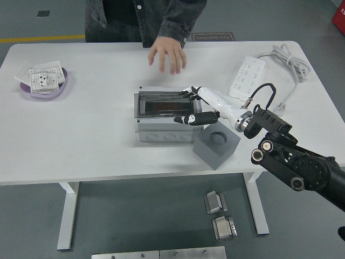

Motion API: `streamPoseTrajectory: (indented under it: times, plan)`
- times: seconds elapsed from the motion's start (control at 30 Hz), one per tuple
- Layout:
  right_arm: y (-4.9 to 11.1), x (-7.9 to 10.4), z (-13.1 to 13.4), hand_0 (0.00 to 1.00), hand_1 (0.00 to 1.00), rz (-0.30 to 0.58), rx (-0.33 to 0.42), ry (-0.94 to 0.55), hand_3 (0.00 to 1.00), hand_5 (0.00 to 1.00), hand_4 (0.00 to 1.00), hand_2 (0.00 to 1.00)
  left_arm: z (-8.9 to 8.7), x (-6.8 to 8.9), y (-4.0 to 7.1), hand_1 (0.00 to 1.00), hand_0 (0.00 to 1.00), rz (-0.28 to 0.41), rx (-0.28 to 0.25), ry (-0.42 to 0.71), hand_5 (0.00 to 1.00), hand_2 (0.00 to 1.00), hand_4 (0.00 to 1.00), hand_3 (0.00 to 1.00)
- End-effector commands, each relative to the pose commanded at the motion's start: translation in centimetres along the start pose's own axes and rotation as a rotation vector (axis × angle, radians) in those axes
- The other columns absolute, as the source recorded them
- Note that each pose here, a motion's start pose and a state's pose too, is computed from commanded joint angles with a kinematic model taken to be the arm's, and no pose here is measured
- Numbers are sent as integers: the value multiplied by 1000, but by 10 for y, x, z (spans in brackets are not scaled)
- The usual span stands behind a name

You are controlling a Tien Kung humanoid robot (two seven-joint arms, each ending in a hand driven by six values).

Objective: Pick up the cylinder from the cube,place it in the box,flap close box

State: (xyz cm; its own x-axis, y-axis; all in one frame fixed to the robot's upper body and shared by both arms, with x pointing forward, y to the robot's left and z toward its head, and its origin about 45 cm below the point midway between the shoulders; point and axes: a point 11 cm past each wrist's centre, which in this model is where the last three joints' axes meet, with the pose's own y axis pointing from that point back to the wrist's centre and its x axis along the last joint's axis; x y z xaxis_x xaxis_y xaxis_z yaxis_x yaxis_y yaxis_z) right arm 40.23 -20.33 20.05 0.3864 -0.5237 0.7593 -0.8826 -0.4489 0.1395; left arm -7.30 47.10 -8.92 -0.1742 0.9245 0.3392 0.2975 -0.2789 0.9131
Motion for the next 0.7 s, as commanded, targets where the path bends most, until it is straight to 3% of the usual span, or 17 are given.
streamPoseTrajectory:
  times: [0.27,0.47,0.7]
  plan:
    - [43,23,17,749,719,161,39,-258,797,586,998,764,-1,-1,0,901,918,-4,6,7,606,892,998,963]
    - [73,25,55,750,715,265,-13,-517,775,586,998,747,3,-1,1,897,914,0,4,10,604,890,998,961]
    - [86,21,68,758,709,302,-23,-798,748,586,998,729,8,2,3,888,903,-2,5,11,596,879,993,953]
